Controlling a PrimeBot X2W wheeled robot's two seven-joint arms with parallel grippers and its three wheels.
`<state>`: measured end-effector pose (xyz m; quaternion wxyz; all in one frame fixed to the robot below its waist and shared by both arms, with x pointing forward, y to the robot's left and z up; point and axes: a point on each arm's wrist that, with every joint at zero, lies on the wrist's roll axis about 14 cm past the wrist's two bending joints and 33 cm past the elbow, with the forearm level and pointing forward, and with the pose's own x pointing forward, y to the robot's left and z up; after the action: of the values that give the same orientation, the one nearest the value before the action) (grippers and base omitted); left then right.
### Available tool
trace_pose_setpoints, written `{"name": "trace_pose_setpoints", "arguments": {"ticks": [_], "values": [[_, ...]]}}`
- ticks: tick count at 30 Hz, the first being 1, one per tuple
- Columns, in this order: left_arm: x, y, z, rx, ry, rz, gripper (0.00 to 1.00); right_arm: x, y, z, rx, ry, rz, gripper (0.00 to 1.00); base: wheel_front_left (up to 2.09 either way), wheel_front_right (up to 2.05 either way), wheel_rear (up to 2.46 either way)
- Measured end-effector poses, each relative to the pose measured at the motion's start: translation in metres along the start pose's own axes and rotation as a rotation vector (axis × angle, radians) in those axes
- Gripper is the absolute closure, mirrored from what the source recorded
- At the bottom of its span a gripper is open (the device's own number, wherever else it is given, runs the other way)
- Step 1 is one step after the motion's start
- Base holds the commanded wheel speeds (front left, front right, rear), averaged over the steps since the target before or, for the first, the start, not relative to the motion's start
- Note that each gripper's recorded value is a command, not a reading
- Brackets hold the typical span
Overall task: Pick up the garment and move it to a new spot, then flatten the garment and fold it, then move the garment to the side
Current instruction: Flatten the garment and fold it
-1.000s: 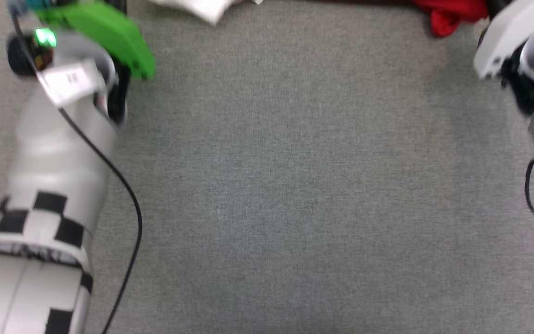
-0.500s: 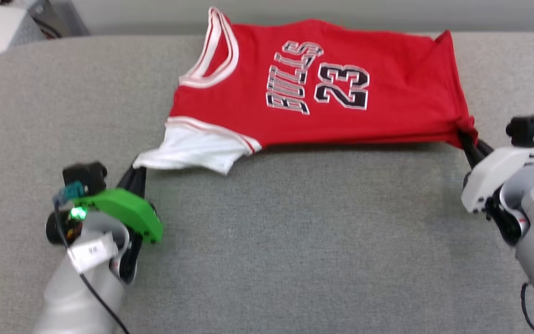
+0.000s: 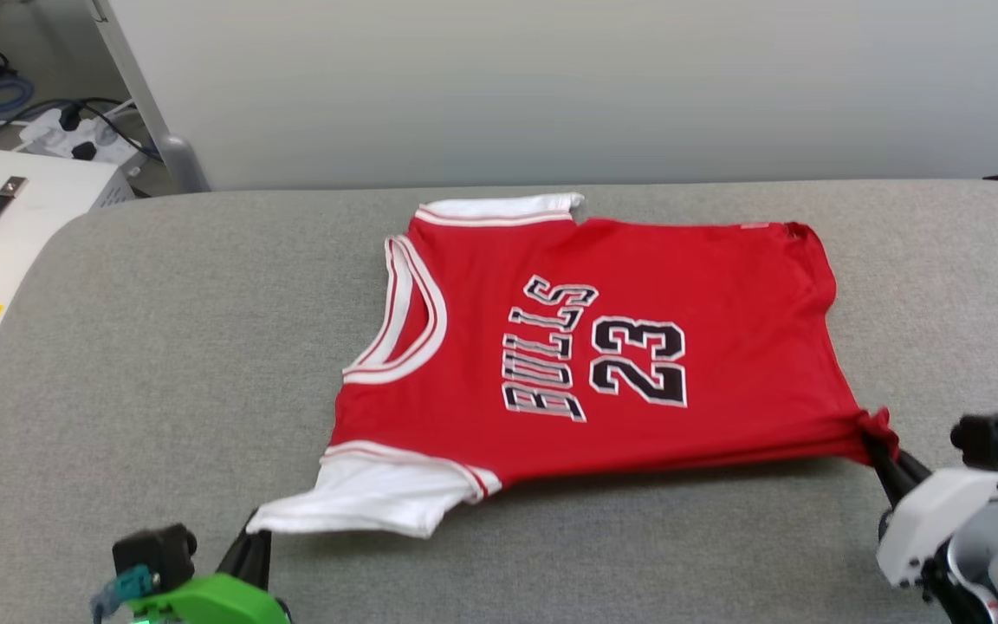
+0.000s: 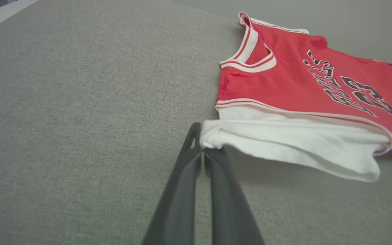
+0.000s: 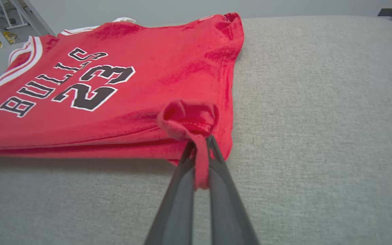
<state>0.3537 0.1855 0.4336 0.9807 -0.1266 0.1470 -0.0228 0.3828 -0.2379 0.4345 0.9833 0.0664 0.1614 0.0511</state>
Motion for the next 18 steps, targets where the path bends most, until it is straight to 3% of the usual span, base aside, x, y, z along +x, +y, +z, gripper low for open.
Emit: {"name": "trace_pose_setpoints", "arguments": {"ticks": [10, 14, 18], "values": [[-0.048, 0.004, -0.011, -0.073, 0.076, 0.061, 1.00, -0.040, 0.003, -0.038, 0.045, 0.072, -0.023, 1.00, 0.00, 0.00, 0.00], [-0.047, -0.004, -0.001, -0.062, 0.061, 0.033, 1.00, -0.046, 0.004, -0.033, 0.051, 0.074, -0.042, 1.00, 0.00, 0.00, 0.00], [-0.019, -0.027, 0.028, -0.036, -0.010, -0.062, 1.00, -0.035, 0.013, -0.022, 0.029, 0.099, -0.036, 1.00, 0.00, 0.00, 0.00]]}}
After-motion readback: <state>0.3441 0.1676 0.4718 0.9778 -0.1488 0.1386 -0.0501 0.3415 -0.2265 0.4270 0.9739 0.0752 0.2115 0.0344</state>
